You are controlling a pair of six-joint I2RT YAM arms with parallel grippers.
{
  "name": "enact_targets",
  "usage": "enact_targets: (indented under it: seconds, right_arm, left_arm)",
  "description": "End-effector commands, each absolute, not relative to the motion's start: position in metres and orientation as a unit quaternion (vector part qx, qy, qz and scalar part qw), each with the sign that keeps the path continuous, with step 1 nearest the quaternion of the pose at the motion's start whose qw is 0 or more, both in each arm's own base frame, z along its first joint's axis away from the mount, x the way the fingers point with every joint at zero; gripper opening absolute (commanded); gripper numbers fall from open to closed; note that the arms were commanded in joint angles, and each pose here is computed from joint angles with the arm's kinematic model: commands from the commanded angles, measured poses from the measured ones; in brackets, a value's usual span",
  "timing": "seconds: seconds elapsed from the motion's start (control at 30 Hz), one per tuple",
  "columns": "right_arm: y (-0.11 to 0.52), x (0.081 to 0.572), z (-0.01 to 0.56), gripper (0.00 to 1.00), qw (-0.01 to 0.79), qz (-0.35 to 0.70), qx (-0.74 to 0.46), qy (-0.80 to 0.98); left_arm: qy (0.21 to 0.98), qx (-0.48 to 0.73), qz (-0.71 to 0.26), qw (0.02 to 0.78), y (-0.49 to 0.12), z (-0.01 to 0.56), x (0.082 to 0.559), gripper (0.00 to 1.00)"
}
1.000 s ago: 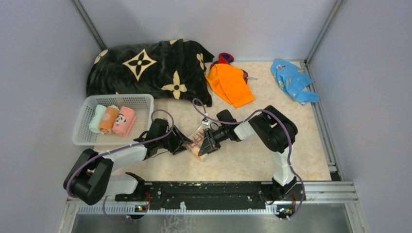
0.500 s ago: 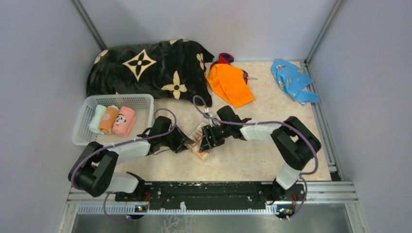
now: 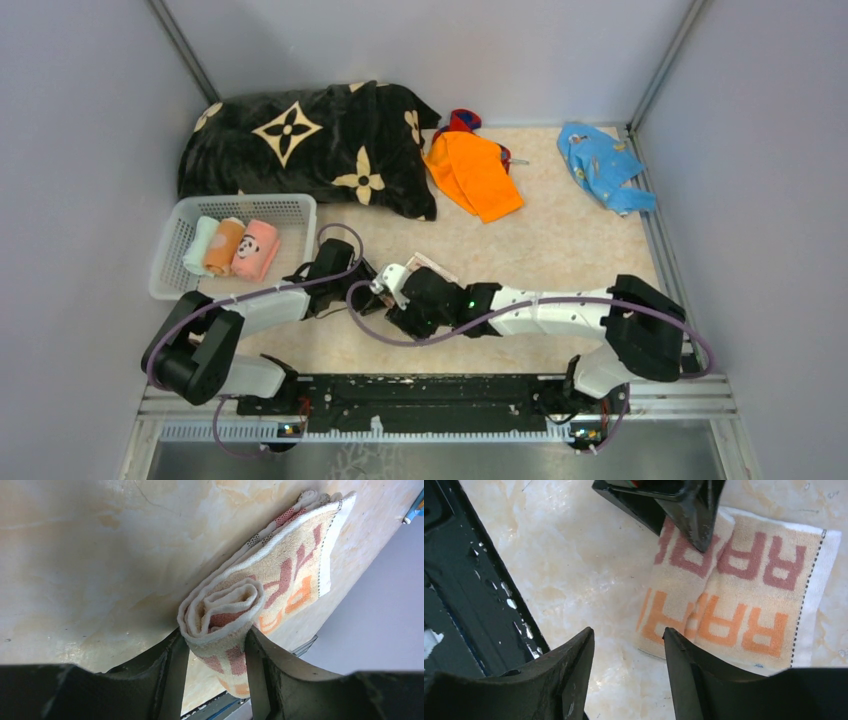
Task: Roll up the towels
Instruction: Roll the towel at the center of the board.
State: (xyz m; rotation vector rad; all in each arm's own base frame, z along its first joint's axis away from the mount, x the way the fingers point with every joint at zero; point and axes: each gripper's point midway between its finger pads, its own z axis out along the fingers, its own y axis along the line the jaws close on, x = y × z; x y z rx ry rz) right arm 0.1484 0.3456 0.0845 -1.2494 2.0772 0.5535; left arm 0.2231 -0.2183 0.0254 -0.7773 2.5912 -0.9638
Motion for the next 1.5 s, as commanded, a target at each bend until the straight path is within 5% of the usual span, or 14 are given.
enact_targets:
  seconds: [0.0,0.57,0.77,0.97,1.47]
  right_arm:
    - [0.361,0.163,0.097,0.53,0.386,0.159,-0.499,0.76]
    - [0.341,0.178,0.017,0.52,0.342,0.022,-0.533,0.774]
    - [0.331,0.175,-0.002,0.31,0.31,0.015,-0.538,0.784]
    - [0.331,0.164,0.008,0.1,0.251,0.147,-0.496,0.818]
    - [0.342,0.162,0.043,0.09,0.087,0.482,-0.281,0.825]
  left_arm:
    - [0.912,-0.287,-0.268,0.122,-0.197,0.0,0.208,0.51]
    - [0.912,-0.282,-0.268,0.128,-0.197,-0.001,0.209,0.52]
    - [0.911,-0.271,-0.271,0.15,-0.196,0.012,0.217,0.56]
    - [0.901,-0.258,-0.284,0.202,-0.193,0.041,0.228,0.63]
    - [0.889,-0.223,-0.343,0.204,-0.208,0.063,0.223,0.67]
